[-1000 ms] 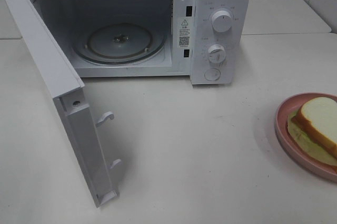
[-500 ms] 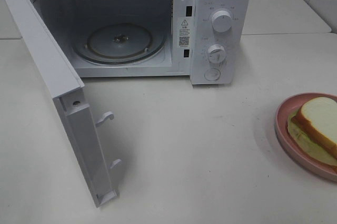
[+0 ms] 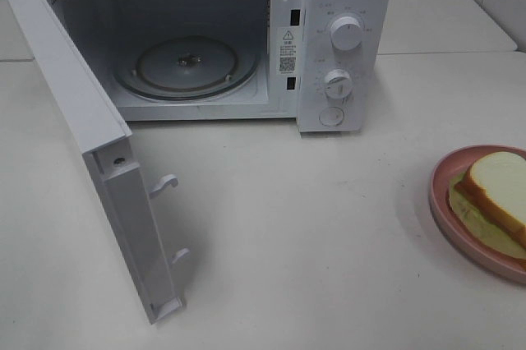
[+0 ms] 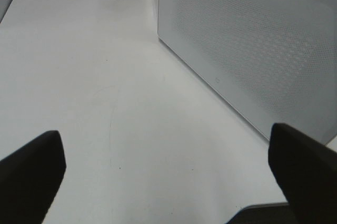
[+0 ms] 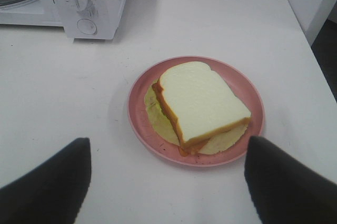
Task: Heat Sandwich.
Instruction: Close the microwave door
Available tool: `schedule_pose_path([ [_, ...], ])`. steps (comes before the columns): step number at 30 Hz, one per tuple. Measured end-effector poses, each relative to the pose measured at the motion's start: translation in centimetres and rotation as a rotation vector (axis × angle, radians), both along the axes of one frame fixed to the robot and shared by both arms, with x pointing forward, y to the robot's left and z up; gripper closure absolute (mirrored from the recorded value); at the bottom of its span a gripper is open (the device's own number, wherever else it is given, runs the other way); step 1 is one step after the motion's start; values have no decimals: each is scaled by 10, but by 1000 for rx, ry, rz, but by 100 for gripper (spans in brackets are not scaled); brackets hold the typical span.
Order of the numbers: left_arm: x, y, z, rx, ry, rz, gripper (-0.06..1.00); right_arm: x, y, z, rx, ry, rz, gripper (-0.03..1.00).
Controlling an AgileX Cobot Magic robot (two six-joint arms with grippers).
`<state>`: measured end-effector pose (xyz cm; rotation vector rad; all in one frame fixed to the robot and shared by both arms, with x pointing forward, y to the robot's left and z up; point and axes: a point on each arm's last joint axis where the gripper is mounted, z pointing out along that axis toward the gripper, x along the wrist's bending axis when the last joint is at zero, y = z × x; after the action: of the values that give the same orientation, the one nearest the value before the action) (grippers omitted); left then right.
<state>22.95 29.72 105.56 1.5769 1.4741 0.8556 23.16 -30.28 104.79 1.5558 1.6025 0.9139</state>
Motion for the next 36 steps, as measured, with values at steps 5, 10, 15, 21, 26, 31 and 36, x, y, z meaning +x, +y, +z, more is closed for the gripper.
schedule_pose_path([
  [5, 0, 0, 0, 0, 0, 0, -3, 0, 0, 0, 0, 0, 0, 21],
  [10, 0, 0, 0, 0, 0, 0, -3, 0, 0, 0, 0, 0, 0, 21],
  [15, 0, 0, 0, 0, 0, 0, -3, 0, 0, 0, 0, 0, 0, 21],
  [21, 4, 0, 0, -1, 25, -2, -3, 0, 0, 0, 0, 0, 0, 21],
  [26, 15, -1, 7, 1, 80, -2, -3, 0, 0, 0, 0, 0, 0, 21],
  [31, 37, -2, 13, 2, 135, 1, 1, 0, 0, 0, 0, 0, 0, 21],
  [36, 59, -3, 13, 4, 186, 5, 18, 0, 0, 0, 0, 0, 0, 21],
])
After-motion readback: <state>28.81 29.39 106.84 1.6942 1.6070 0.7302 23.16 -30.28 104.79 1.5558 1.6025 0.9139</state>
